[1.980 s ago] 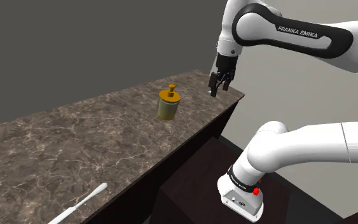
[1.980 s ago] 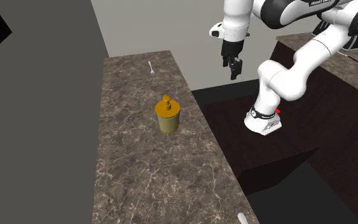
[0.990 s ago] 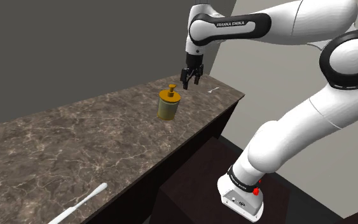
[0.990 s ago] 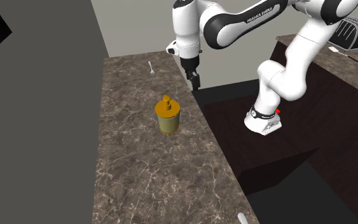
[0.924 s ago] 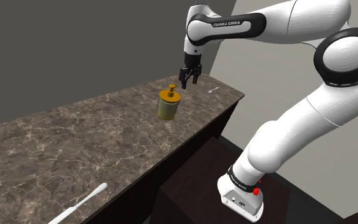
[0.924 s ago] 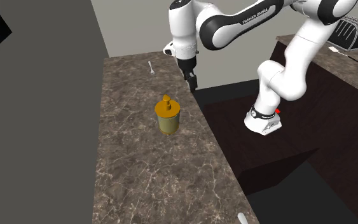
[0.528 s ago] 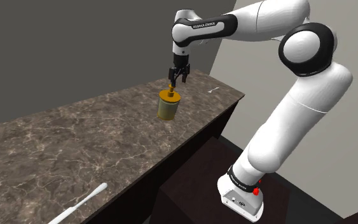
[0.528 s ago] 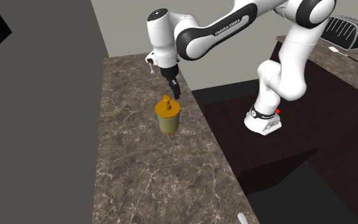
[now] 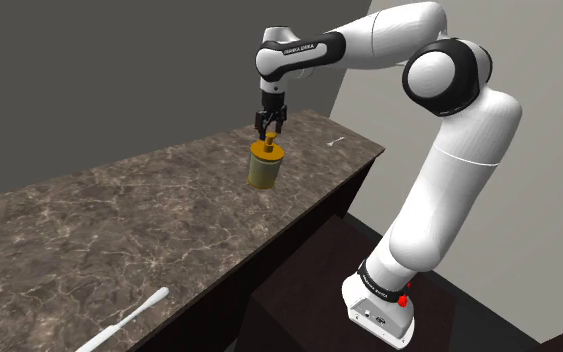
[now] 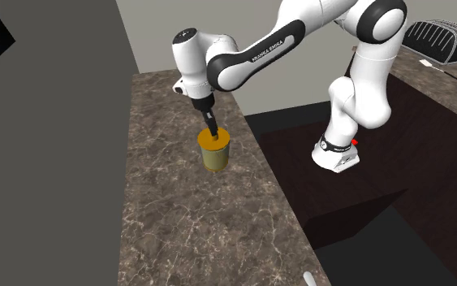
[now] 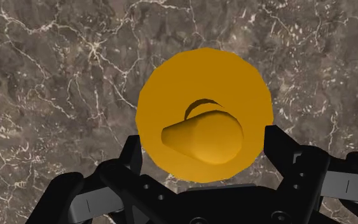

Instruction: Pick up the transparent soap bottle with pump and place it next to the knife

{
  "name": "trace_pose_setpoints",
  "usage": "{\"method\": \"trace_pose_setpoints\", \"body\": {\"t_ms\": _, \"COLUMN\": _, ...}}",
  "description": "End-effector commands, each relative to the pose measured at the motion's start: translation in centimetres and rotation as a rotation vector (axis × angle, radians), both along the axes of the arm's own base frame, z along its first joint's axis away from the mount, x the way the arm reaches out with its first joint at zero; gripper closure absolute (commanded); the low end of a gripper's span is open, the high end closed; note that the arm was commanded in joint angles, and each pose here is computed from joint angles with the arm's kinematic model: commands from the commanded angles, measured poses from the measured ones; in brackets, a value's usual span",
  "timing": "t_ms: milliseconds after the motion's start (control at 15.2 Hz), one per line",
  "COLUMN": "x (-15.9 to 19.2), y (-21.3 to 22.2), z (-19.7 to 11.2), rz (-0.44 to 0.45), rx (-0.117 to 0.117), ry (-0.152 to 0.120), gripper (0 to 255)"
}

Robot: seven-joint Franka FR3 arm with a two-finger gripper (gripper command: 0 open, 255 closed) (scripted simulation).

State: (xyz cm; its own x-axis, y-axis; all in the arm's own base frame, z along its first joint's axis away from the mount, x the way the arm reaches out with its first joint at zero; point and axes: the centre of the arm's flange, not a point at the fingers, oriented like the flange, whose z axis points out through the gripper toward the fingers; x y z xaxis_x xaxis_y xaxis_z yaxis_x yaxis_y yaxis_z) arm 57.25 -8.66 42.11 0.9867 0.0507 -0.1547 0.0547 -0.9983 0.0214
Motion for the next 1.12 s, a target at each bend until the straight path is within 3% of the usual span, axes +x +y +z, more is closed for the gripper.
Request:
{"method": "trace_pose_setpoints", "body": {"t_ms": 0, "x": -0.27, "y": -0.13, "z": -1.01, "rz": 0.0, "rx": 0.0, "ry": 0.0, "gripper": 0}}
{"method": "trace_pose_setpoints", "body": {"t_ms": 594, "x": -0.4, "y": -0.15, "z": -1.83, "rz": 0.0, "rx": 0.0, "ry": 0.0, "gripper": 0}}
{"method": "trace_pose_setpoints", "body": {"t_ms": 660, "x": -0.4, "y": -0.15, "z": -1.83, "rz": 0.0, "rx": 0.0, "ry": 0.0, "gripper": 255}}
{"method": "trace_pose_setpoints", "body": {"t_ms": 1056, "x": -0.39, "y": -0.15, "z": -1.84, "rz": 0.0, "rx": 0.0, "ry": 0.0, "gripper": 255}}
